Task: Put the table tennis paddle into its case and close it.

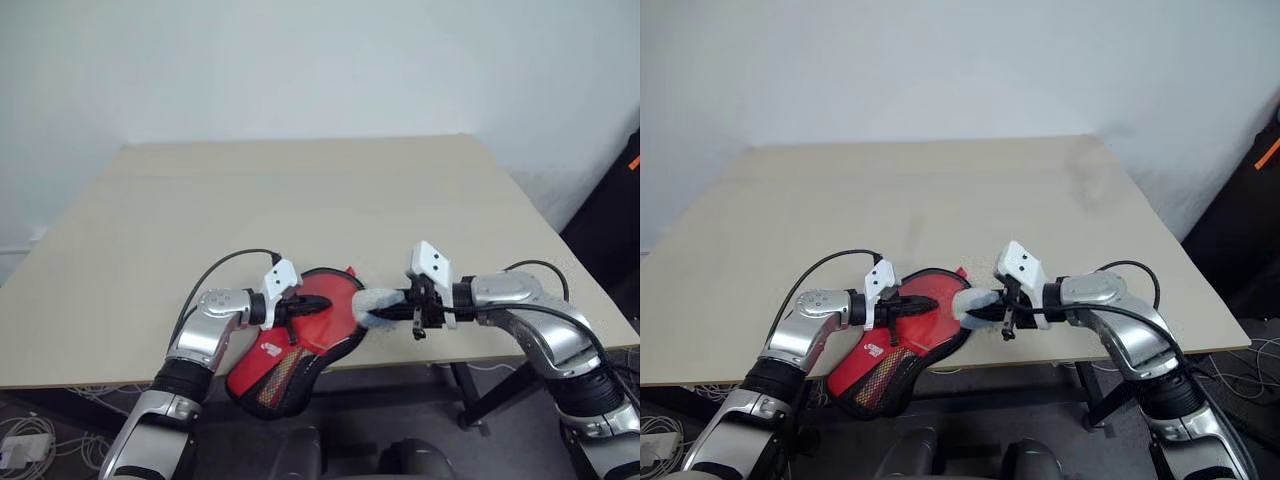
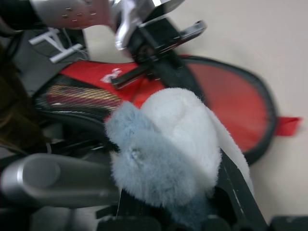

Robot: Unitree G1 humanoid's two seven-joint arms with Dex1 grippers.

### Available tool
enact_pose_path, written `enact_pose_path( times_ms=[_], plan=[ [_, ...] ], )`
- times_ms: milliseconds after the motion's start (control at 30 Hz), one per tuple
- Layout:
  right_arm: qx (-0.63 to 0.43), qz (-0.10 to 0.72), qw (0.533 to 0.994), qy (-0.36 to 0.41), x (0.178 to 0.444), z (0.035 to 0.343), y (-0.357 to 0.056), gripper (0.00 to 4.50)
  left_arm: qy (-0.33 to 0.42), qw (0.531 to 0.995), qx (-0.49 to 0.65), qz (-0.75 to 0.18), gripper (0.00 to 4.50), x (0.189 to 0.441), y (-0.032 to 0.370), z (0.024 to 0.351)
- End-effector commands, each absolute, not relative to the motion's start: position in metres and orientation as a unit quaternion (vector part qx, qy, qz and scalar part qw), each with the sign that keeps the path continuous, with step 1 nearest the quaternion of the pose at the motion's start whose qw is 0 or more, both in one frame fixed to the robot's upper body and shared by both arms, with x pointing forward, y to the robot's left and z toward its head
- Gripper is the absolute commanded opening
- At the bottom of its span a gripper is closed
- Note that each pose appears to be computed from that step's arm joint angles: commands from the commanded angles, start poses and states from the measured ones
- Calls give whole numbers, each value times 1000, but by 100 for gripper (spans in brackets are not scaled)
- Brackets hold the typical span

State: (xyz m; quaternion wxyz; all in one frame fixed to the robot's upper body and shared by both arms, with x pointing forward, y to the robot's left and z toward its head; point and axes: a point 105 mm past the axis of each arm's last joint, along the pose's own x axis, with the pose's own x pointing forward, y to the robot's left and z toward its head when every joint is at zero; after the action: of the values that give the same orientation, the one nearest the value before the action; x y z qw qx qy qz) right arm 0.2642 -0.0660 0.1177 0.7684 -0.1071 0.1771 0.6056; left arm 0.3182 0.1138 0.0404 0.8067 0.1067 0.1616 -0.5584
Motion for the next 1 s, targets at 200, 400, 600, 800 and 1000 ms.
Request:
enact_pose_path(
  times_ms=[200, 400, 600, 800, 1000],
  plan=[
    [-81, 642, 745, 162, 236, 128, -53, 37, 266, 774, 107, -565, 0, 295, 119, -10],
    [-62, 652, 736, 170, 221, 127, -47, 37, 263, 770, 108, -571, 0, 297, 116, -6],
    [-51, 659, 728, 181, 205, 123, -40, 37, 265, 763, 108, -580, 0, 300, 113, -4],
    [-34, 661, 728, 178, 198, 125, -26, 37, 265, 755, 109, -590, 0, 301, 108, -2],
    [-13, 656, 737, 165, 201, 132, -6, 37, 261, 751, 106, -598, 0, 307, 100, 0]
  ],
)
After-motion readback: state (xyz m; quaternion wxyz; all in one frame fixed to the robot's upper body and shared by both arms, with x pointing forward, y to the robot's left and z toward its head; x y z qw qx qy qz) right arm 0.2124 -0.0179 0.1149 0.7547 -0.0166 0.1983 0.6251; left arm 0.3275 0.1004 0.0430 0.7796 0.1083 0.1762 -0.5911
